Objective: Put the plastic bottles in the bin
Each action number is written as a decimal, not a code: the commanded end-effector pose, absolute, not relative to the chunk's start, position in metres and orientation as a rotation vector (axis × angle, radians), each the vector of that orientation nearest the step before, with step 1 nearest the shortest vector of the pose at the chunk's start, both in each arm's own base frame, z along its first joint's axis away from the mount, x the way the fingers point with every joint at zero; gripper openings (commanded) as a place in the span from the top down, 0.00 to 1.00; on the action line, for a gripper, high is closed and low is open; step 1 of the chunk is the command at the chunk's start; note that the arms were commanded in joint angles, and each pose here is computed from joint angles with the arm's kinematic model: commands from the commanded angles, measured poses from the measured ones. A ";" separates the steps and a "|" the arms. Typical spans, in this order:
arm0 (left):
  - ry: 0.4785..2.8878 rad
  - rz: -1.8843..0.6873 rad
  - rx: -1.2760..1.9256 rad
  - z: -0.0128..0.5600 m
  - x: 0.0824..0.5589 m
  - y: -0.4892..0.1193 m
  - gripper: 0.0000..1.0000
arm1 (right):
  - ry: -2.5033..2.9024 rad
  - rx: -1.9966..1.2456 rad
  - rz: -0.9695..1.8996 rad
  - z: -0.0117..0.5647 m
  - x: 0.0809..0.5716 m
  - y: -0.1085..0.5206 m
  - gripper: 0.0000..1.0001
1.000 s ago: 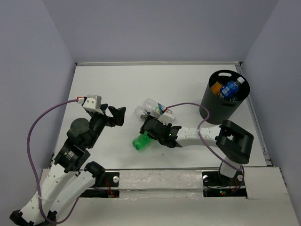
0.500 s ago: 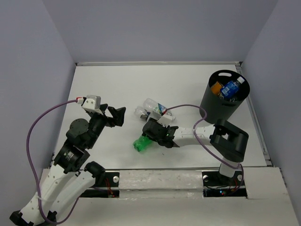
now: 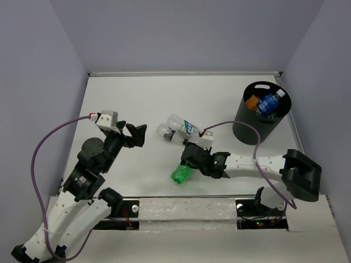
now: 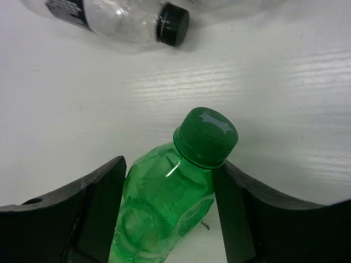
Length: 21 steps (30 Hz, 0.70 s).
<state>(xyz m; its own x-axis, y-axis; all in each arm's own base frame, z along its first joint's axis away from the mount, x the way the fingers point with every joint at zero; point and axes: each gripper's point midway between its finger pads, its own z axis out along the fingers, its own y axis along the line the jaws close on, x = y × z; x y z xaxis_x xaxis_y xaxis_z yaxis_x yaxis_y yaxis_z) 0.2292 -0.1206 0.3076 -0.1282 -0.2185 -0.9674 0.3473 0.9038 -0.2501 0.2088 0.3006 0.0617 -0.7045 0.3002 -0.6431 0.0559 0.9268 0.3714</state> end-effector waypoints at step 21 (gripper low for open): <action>1.591 -0.501 0.094 0.316 0.232 -0.121 0.01 | 1.620 0.145 0.256 0.376 0.267 0.204 0.64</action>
<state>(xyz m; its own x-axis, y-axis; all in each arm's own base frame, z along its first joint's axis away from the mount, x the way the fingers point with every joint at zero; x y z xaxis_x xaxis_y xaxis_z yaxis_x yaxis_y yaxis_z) 0.2308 -0.1183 0.3073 -0.1282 -0.2219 -0.9666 0.3369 0.9070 -0.2529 0.2512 0.2496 0.2942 -0.2573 0.2111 -0.9430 -0.1653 0.9518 0.2582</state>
